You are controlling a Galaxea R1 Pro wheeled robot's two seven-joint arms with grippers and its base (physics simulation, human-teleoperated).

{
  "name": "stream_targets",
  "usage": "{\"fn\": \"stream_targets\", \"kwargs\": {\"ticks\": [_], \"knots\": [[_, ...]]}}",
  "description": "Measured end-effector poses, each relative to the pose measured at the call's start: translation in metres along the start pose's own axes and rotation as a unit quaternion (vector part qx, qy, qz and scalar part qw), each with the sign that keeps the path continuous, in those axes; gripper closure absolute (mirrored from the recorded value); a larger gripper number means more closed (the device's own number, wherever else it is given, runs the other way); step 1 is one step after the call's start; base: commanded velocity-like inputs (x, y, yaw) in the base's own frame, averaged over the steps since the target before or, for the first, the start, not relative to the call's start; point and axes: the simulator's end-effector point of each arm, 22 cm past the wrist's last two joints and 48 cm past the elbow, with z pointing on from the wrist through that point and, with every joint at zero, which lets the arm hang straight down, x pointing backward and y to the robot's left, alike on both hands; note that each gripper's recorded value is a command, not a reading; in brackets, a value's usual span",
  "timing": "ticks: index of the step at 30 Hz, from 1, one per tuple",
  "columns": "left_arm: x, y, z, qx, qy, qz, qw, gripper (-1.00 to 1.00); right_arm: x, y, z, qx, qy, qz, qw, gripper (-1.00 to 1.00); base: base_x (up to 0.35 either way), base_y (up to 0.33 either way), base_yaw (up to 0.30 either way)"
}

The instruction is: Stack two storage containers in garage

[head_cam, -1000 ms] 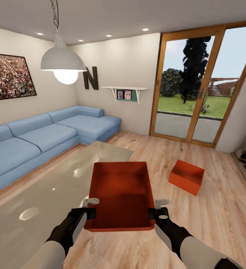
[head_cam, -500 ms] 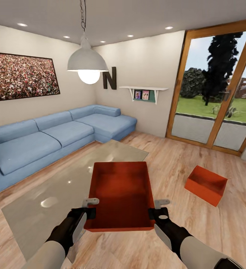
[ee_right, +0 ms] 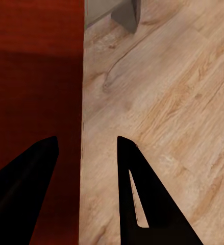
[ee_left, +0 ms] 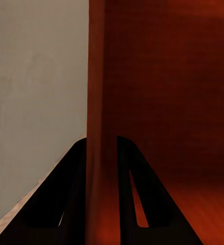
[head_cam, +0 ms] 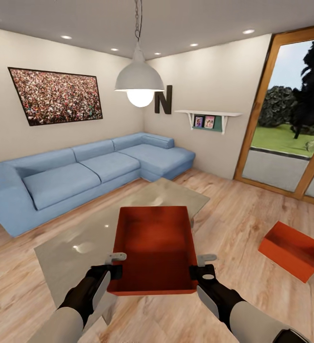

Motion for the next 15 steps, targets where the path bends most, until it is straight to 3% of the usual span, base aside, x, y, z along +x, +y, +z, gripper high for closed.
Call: {"fn": "stream_targets", "kwargs": {"ticks": [15], "knots": [[0.0,0.0004,0.0001,0.0,0.0,0.0,1.0,1.0,0.0,0.0004,-0.0001,0.0,0.0,0.0,1.0,1.0,0.0,0.0,0.292]]}}
